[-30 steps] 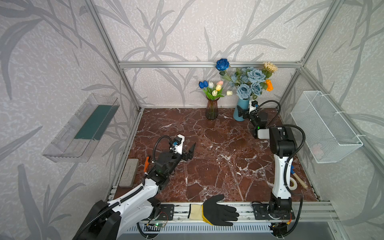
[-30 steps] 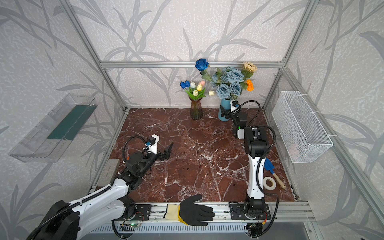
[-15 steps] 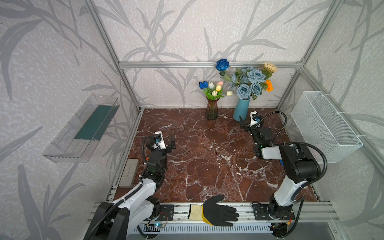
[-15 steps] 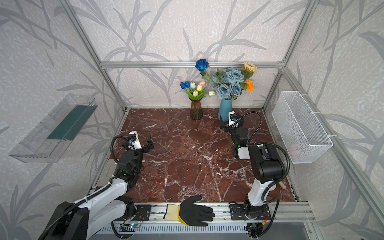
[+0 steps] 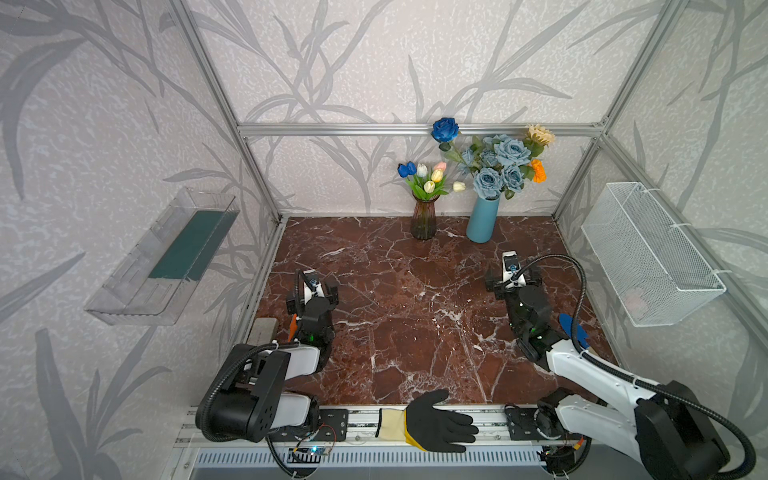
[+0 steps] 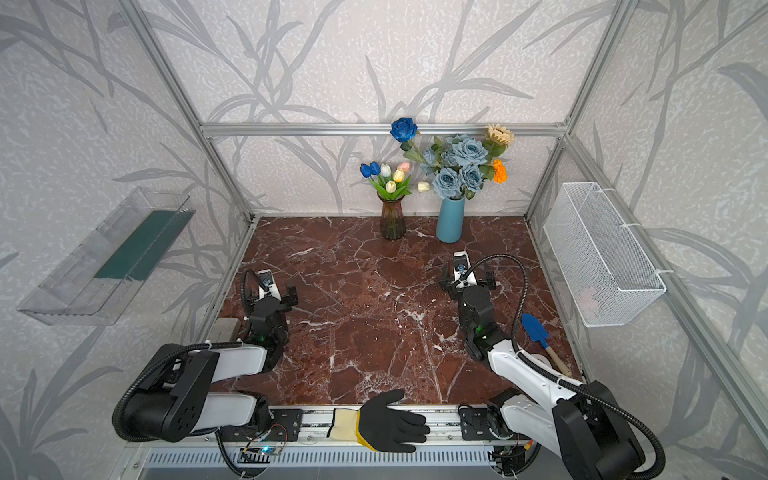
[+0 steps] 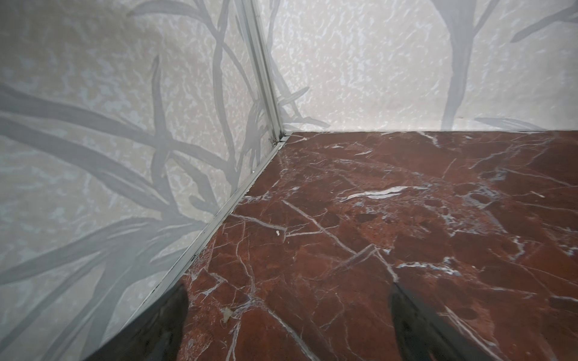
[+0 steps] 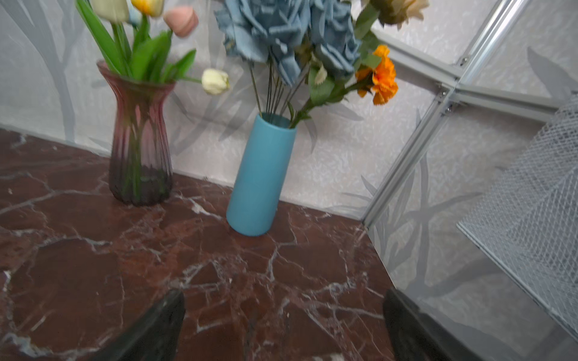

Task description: Arrange the flowers into the vase

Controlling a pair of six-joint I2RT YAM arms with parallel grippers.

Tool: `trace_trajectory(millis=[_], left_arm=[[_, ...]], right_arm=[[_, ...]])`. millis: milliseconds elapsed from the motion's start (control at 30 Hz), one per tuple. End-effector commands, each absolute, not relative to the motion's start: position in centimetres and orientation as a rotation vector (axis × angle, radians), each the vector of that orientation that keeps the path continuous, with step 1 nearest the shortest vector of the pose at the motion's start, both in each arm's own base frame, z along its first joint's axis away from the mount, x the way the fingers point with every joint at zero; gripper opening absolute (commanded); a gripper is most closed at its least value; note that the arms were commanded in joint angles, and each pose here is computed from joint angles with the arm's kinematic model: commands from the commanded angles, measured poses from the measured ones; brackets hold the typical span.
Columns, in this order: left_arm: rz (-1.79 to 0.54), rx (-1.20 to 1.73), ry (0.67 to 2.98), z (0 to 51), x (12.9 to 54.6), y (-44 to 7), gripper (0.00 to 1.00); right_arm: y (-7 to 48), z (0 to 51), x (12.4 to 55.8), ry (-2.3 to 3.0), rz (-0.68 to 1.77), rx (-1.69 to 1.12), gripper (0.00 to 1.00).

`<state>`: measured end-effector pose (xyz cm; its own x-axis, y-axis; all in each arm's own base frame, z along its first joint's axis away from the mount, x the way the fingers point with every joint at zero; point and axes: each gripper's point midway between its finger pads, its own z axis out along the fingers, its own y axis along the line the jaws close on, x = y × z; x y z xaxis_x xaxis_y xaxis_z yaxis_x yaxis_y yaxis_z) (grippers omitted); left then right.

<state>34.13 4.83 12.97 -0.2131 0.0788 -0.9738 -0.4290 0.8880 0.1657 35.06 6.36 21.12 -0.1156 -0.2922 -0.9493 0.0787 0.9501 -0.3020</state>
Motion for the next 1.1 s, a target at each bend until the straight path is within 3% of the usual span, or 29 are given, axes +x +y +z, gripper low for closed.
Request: trace_trajectory(millis=[0, 133, 267, 367, 533, 1067], left_arm=[[0.369, -0.307, 1.668, 13.5, 35.0, 4.9, 1.0], [0.285, -0.311, 1.657, 11.4, 35.5, 5.3, 1.0], [0.238, -0.225, 1.695, 11.2, 36.0, 4.0, 1.0], [0.247, -0.21, 1.697, 11.2, 36.8, 4.0, 1.0], [0.222, -0.2, 1.877, 9.6, 39.2, 4.1, 1.0], [0.232, -0.227, 1.868, 9.8, 39.3, 4.7, 1.0]], right_arm=[[2.8, 15.0, 34.1, 1.816, -0.455, -0.145, 0.99], [2.5, 12.9, 35.4, 1.821, -0.383, -0.106, 0.99], [3.9, 13.1, 36.2, 1.71, -0.452, -0.23, 0.99], [2.8, 13.8, 36.2, 1.656, -0.541, -0.164, 0.99], [4.5, 13.4, 35.3, 1.652, -0.419, -0.272, 0.99], [4.0, 10.7, 36.9, 1.702, -0.129, -0.149, 0.99]])
